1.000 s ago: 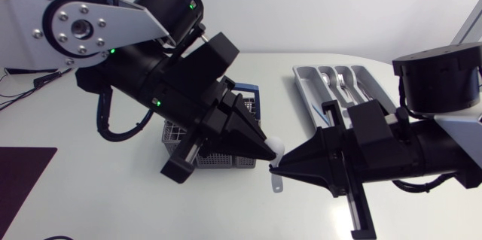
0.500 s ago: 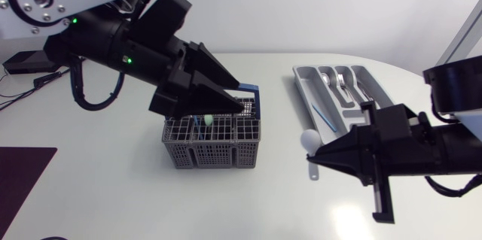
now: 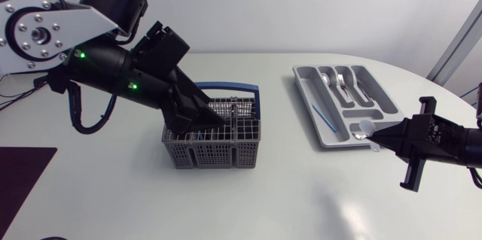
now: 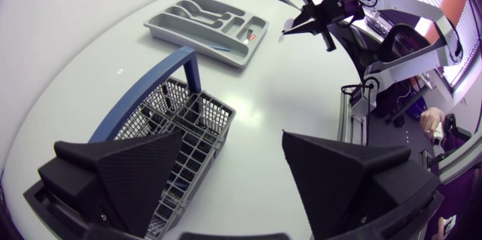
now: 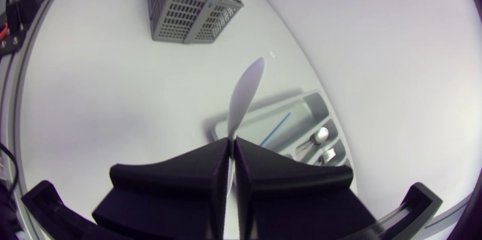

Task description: Unload the cutlery basket into the drawer organizer.

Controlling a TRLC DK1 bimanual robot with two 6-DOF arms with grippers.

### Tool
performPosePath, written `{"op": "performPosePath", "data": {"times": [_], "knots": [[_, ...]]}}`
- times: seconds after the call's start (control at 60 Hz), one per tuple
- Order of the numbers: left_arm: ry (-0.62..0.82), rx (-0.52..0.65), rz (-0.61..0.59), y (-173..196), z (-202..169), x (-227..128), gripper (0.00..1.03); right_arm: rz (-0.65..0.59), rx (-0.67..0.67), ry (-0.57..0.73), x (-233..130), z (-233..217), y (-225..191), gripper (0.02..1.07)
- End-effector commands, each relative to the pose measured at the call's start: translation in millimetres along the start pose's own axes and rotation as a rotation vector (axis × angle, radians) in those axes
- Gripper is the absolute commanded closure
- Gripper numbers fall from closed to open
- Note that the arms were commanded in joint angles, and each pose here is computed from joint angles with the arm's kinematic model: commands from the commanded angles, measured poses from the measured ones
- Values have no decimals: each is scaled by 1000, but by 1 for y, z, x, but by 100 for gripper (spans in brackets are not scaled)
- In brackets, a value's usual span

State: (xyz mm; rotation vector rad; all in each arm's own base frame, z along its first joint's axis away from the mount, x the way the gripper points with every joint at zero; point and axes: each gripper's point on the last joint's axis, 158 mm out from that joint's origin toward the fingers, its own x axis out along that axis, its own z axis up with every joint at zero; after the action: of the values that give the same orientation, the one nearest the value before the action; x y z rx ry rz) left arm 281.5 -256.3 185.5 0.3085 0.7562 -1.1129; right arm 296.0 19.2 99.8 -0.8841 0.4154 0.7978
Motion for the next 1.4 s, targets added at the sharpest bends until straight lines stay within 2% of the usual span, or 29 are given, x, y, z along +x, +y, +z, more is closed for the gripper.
{"op": "performPosePath", "data": {"times": [0.0,0.2,0.483,0.65,0.933,1.0,1.1,1.267,1.383], "knots": [[42,-50,-7,-1,-15,11,6,-6,-72,57,9,-30,-1,101],[69,-85,21,5,-24,12,6,-56,-165,164,26,-80,-40,101],[102,-119,33,6,-35,13,6,-107,-264,275,44,-121,-82,101],[108,-119,30,4,-37,14,6,-124,-337,354,59,-148,-91,101],[133,-141,43,6,-43,19,6,-110,-432,426,81,-162,-80,100],[137,-149,45,6,-44,18,6,-117,-453,440,84,-162,-79,93],[146,-155,45,4,-45,18,6,-89,-460,472,87,-167,-70,61],[153,-160,42,3,-47,18,6,-65,-453,486,86,-172,-58,36],[157,-165,43,2,-48,19,6,-93,-458,486,76,-165,-62,25]]}}
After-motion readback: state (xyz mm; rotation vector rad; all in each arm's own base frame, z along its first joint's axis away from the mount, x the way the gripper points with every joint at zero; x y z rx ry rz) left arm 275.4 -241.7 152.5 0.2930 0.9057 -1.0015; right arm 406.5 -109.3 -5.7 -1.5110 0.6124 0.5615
